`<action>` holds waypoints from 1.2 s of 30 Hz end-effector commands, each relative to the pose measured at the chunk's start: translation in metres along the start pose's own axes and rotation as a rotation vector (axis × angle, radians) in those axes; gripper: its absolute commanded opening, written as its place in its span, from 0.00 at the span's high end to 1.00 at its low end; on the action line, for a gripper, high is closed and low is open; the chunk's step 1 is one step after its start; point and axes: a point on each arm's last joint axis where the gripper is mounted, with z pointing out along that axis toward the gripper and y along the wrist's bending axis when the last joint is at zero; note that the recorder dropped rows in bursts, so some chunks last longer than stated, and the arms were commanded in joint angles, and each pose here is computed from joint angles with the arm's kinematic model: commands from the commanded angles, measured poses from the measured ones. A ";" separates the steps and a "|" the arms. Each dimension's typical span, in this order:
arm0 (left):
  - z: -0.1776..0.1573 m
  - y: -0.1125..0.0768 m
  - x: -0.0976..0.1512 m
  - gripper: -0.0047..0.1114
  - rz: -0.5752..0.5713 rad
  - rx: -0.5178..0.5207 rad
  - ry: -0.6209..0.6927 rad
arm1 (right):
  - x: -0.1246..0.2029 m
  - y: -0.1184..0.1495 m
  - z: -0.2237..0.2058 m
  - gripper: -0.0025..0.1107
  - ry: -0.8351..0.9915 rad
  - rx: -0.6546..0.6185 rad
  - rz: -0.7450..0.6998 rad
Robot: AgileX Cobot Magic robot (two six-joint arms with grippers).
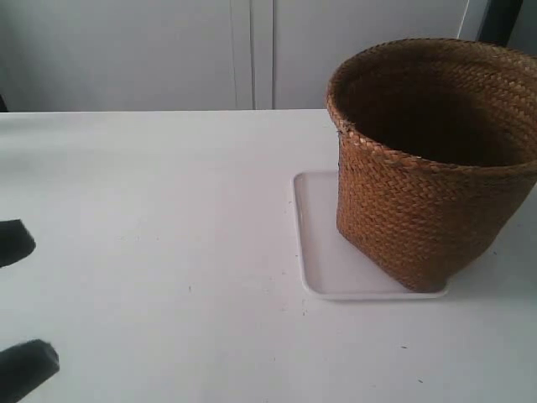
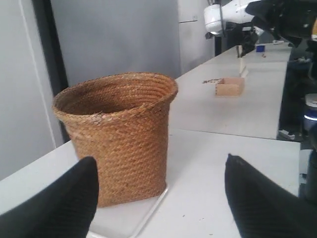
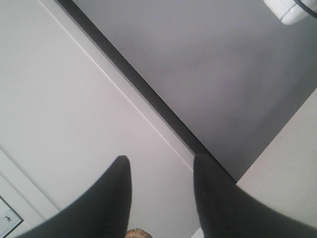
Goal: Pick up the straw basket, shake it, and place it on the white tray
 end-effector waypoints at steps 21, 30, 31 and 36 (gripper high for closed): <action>-0.015 0.037 0.025 0.33 -0.020 -0.444 0.312 | 0.000 -0.001 -0.001 0.63 -0.012 0.008 -0.011; -0.016 0.040 0.023 0.33 0.067 -0.460 0.314 | 0.000 -0.001 -0.001 0.63 -0.012 0.008 -0.011; -0.016 0.040 0.022 0.33 0.035 -0.473 0.295 | 0.000 -0.001 -0.001 0.63 -0.012 0.008 -0.011; -0.024 0.042 0.019 0.33 -0.150 -0.572 0.210 | 0.000 -0.001 -0.001 0.63 -0.013 0.010 -0.011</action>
